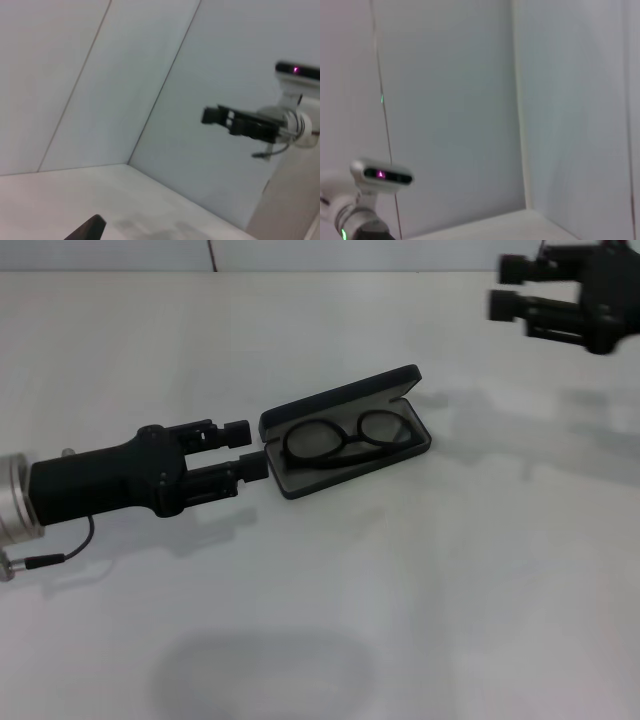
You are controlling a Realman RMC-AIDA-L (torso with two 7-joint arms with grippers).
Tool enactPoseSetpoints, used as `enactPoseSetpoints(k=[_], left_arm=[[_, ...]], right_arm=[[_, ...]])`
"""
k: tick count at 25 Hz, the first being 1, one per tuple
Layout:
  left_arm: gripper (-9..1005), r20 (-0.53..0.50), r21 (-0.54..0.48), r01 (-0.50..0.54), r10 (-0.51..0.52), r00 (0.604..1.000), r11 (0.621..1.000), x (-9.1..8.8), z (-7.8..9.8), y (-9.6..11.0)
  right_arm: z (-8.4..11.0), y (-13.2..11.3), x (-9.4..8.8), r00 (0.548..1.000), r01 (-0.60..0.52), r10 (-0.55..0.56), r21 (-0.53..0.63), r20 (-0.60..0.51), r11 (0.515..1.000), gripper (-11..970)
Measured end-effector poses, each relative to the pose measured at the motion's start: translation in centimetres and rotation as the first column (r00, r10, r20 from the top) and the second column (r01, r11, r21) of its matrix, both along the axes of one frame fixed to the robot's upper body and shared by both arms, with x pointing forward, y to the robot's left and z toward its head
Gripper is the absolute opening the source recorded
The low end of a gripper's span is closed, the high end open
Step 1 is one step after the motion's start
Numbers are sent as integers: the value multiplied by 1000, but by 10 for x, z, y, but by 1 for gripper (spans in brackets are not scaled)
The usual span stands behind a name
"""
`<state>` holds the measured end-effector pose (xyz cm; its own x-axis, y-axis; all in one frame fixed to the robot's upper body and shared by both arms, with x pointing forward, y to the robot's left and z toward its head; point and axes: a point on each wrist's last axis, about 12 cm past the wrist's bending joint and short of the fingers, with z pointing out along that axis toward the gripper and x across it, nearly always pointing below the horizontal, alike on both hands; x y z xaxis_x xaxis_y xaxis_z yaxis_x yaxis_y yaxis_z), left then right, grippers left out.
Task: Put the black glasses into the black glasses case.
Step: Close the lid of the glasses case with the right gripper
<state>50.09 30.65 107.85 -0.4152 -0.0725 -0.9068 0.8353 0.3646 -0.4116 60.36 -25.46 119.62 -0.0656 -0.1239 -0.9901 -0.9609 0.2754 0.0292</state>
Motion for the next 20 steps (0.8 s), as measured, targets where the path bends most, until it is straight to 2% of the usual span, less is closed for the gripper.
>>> enactPoseSetpoints(k=[3,7,10,15,20], left_arm=[[673,-13,-1,44,-44,999,999,4,8,0],[677,-17,36,120,-119,993,992,5,15,1],[680,-15,46,192,-191,981,980,0,20,2],[685,0,28,259,-259,966,965,-5,26,0],[690,-3,24,268,-268,963,963,-6,25,-3]], right_arm=[[-15,-21,-17,998,0,3,35,-65,999,479],[-30,-28,-48,979,-177,173,-27,-110,984,491],[-41,-31,-64,957,-257,249,-39,-148,966,599],[-57,-26,-81,937,-310,311,32,-159,950,780],[-72,-18,-84,941,-287,290,45,-174,957,826]])
